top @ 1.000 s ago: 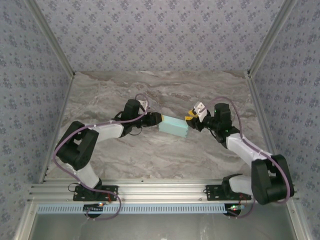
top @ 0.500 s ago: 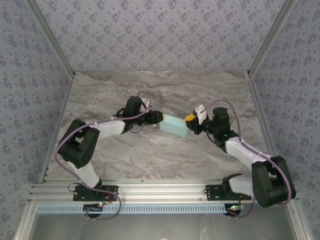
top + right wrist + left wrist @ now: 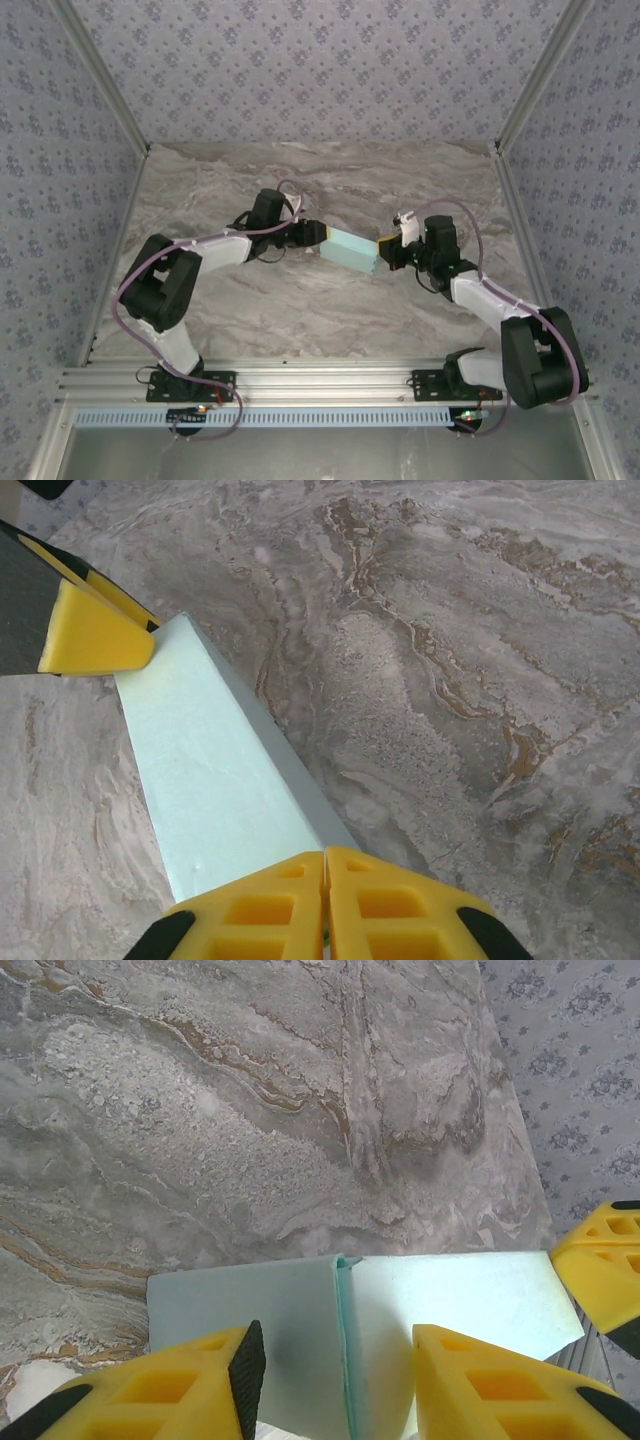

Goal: Fold the paper box

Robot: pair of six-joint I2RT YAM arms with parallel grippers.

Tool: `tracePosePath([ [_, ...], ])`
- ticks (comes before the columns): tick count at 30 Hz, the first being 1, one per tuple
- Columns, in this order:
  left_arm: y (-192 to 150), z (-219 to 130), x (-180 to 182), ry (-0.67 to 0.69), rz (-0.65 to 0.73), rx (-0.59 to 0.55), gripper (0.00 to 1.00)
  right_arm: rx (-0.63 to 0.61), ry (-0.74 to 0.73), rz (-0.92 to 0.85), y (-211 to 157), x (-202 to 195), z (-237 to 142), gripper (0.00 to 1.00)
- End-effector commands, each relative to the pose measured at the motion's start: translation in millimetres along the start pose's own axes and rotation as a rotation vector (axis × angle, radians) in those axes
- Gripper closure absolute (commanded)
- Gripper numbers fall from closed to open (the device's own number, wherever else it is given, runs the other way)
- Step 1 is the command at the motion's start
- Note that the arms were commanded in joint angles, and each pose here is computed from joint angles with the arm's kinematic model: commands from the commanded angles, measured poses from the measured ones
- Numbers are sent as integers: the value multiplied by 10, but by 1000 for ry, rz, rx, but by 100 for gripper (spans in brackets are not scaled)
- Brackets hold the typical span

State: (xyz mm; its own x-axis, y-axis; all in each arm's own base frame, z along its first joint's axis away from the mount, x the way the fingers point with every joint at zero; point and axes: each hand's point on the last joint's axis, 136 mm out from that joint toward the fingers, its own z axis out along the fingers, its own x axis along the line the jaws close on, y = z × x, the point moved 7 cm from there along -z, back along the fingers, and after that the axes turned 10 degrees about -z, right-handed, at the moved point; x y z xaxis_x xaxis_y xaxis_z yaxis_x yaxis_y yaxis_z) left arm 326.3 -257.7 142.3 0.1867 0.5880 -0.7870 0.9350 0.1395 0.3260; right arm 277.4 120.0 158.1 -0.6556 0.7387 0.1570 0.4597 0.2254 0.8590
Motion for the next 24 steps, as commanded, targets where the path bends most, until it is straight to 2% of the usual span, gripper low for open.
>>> tracePosePath([
  [1, -399, 71, 630, 258, -124, 145, 57, 80, -9, 74, -71, 11, -70, 91],
  [5, -404, 68, 638, 260, -125, 145, 57, 4, -5, 28, 243, 57, -206, 86],
  [8, -404, 64, 646, 263, -129, 145, 57, -7, 48, 10, 352, 116, -192, 85],
  [11, -397, 65, 644, 263, -129, 142, 57, 15, 83, 39, 262, 142, -83, 85],
  [15, -384, 76, 642, 260, -132, 141, 56, 33, 84, 192, -76, 113, 44, 87],
  [18, -369, 80, 633, 259, -128, 136, 56, 77, 77, 240, -260, 125, 70, 88],
  [21, -356, 92, 632, 252, -128, 133, 56, 101, 63, 233, -223, 116, 23, 88],
  [24, -350, 112, 638, 247, -129, 133, 56, 65, 53, 181, 29, 128, -75, 87],
])
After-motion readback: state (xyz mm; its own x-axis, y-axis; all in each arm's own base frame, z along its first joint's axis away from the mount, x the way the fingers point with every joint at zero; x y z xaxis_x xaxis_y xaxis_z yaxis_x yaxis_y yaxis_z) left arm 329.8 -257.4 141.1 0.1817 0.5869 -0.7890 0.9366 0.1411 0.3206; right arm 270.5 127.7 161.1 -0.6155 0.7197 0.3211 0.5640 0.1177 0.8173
